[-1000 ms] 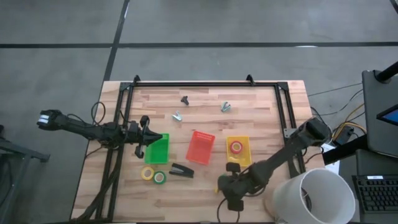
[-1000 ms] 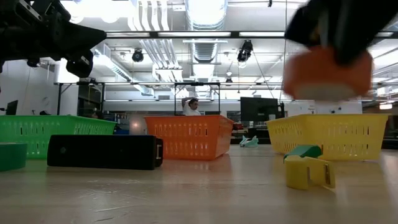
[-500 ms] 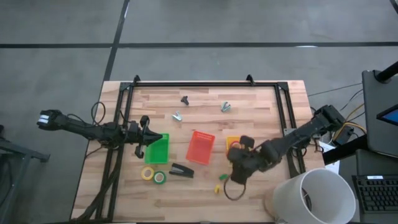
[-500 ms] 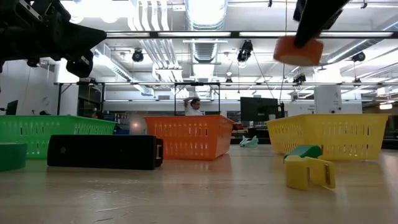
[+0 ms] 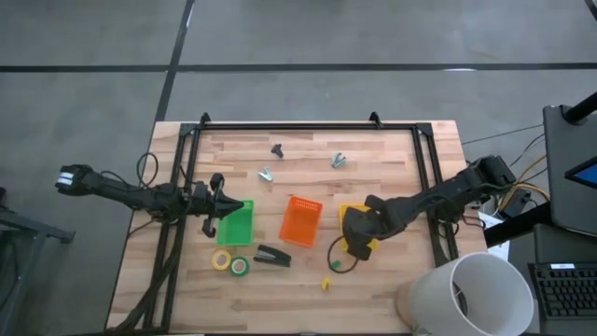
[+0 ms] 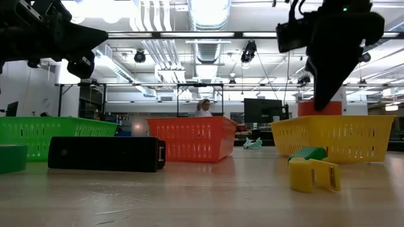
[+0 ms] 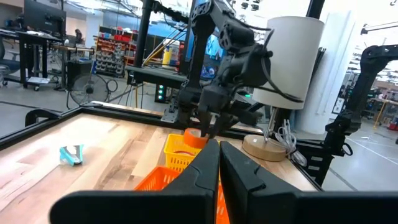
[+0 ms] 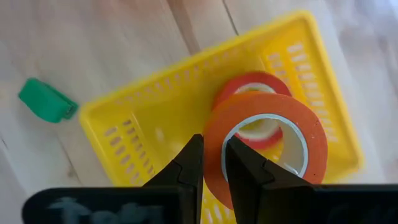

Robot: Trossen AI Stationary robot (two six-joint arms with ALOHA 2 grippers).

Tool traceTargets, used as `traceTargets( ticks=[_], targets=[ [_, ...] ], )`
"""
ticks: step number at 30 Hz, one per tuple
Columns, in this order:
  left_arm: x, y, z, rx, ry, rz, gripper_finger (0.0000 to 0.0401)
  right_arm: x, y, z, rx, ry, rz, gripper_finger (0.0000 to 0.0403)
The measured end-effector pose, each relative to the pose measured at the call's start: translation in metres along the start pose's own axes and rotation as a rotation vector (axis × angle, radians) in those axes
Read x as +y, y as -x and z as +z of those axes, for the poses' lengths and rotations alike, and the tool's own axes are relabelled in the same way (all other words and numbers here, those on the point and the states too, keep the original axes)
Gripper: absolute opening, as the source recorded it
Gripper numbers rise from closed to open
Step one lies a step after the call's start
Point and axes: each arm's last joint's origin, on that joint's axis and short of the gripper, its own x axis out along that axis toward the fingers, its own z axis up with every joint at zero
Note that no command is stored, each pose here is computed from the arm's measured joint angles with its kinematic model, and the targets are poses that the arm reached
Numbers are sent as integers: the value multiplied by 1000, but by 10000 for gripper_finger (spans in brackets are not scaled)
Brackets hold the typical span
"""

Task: Pick and place Stapler, Stapler remover, tape
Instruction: Put the orange tape into the yellow bin

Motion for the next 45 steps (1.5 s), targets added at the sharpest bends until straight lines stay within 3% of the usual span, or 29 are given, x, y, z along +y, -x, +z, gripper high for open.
traceTargets(
  ticks=[4, 30, 45],
  targets=[
    [0, 0, 0, 0, 0, 0, 16, -1, -8, 2, -32, 11, 38, 45],
    [0, 0, 0, 0, 0, 0, 16, -14, -17, 10, -43, -17, 22, 54],
    [0, 0, 0, 0, 0, 0, 16, -19, -29, 0, -21, -10, 0, 54]
  ],
)
